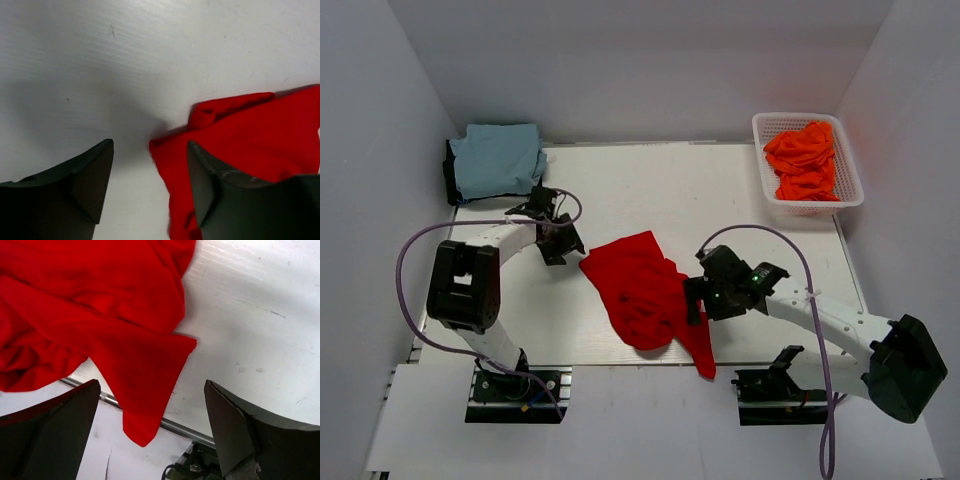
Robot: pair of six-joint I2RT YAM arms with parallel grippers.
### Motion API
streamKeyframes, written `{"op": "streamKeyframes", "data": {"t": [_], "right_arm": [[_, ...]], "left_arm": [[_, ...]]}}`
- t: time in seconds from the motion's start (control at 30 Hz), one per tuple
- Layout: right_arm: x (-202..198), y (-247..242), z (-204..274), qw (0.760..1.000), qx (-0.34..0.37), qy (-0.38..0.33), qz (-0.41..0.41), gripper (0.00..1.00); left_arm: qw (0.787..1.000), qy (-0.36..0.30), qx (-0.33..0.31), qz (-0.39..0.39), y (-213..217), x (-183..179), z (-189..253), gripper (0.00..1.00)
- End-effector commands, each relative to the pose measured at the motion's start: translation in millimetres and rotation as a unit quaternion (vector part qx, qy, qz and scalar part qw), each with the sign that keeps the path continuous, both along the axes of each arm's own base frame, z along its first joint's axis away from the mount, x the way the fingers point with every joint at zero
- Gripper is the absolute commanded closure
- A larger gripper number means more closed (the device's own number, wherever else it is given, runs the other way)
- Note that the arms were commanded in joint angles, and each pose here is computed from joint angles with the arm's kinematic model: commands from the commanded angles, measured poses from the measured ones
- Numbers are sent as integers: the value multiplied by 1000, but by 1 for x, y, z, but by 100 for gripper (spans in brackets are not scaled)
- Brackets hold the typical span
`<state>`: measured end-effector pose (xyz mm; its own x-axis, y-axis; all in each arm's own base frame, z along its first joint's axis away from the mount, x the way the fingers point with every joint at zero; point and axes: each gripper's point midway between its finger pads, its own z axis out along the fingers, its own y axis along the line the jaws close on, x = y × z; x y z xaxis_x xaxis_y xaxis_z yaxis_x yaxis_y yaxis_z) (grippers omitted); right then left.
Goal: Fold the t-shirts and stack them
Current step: Flatten out the tshirt
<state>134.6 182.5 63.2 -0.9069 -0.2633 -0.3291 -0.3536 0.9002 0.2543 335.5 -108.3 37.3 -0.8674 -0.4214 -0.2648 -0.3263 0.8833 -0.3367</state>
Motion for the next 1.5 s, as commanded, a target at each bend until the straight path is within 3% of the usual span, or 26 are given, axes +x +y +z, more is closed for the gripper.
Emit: {"op": "streamKeyframes", "data": {"t": [0.0, 0.03, 0.13, 0.17, 0.2, 0.23, 0.33, 0.47, 0.6, 0.63, 0.67, 0.7, 0.73, 0.77, 0.9, 0.97, 1.03, 1.07, 1.17, 1.2, 1.23, 1.27, 1.33, 1.4, 1.47], "right_arm": [[-9, -7, -12, 999, -23, 4, -35, 10], [-10, -7, -13, 999, -24, 2, -37, 10], [-22, -6, -12, 999, -23, 3, -29, 10], [-28, -5, -13, 999, -25, 7, -20, 10], [-33, -6, -15, 999, -27, 16, -23, 10], [-38, -8, -18, 999, -29, 25, -26, 10], [-55, -3, -32, 998, -27, 52, -5, 10], [-50, 0, -38, 997, -69, 31, 9, 10], [-44, 8, -46, 997, -68, 12, 30, 10], [-44, 11, -50, 998, -62, 14, 29, 15], [-44, 15, -54, 998, -50, 13, 31, 38], [-43, 19, -54, 999, -38, 16, 20, 69], [-40, 19, -54, 999, -35, 8, 3, 71], [-36, 19, -52, 999, -36, -1, -2, 100], [0, -11, -15, 988, -100, -85, -78, 100], [23, -7, 19, 980, -83, -135, -121, 100], [56, -27, 71, 955, -90, -219, -181, 100], [77, -28, 120, 937, -72, -266, -213, 100], [104, -68, 171, 888, -143, -353, -258, 100], [117, -73, 223, 860, -115, -399, -297, 100], [122, -89, 244, 836, -126, -422, -328, 100], [124, -94, 277, 825, -118, -444, -329, 100], [125, -105, 344, 785, -39, -487, -380, 100], [112, -123, 383, 775, -26, -527, -349, 100], [104, -137, 431, 732, 29, -572, -368, 100]], "left_arm": [[1000, -5, 7, -21, -12, -6, -10, 32], [1000, -5, 9, -22, -15, -5, -13, 35], [998, 28, 43, -28, -13, -18, -33, 58], [998, 37, 52, -26, -10, -21, -38, 70], [997, 40, 59, -29, -11, -22, -41, 72], [997, 45, 61, -33, -13, -27, -44, 72], [997, 43, 28, -50, -26, -36, -47, 97], [998, 6, 8, -59, -35, -30, -30, 100], [998, -50, 13, -37, -29, -20, 11, 100], [997, -67, 19, -31, -27, -14, 25, 100], [997, -73, 20, -24, -25, -16, 33, 100], [995, -97, 17, -21, -23, -14, 54, 100], [994, -110, 10, -14, -24, -14, 66, 100], [992, -128, 9, -11, -23, -11, 81, 100], [978, -209, -11, 10, -18, 3, 148, 100], [968, -249, -18, 15, -19, 11, 184, 100], [956, -292, -23, 25, -17, 20, 228, 100], [951, -307, -19, 37, -11, 24, 244, 100], [930, -362, 5, 72, 5, 35, 305, 100], [921, -376, 28, 94, 17, 38, 321, 100], [910, -399, 32, 110, 24, 36, 355, 100], [901, -413, 38, 126, 32, 32, 373, 100], [871, -462, 56, 156, 52, 19, 428, 100], [846, -500, 69, 171, 67, 1, 466, 100], [822, -532, 75, 187, 79, -14, 493, 100]]}}
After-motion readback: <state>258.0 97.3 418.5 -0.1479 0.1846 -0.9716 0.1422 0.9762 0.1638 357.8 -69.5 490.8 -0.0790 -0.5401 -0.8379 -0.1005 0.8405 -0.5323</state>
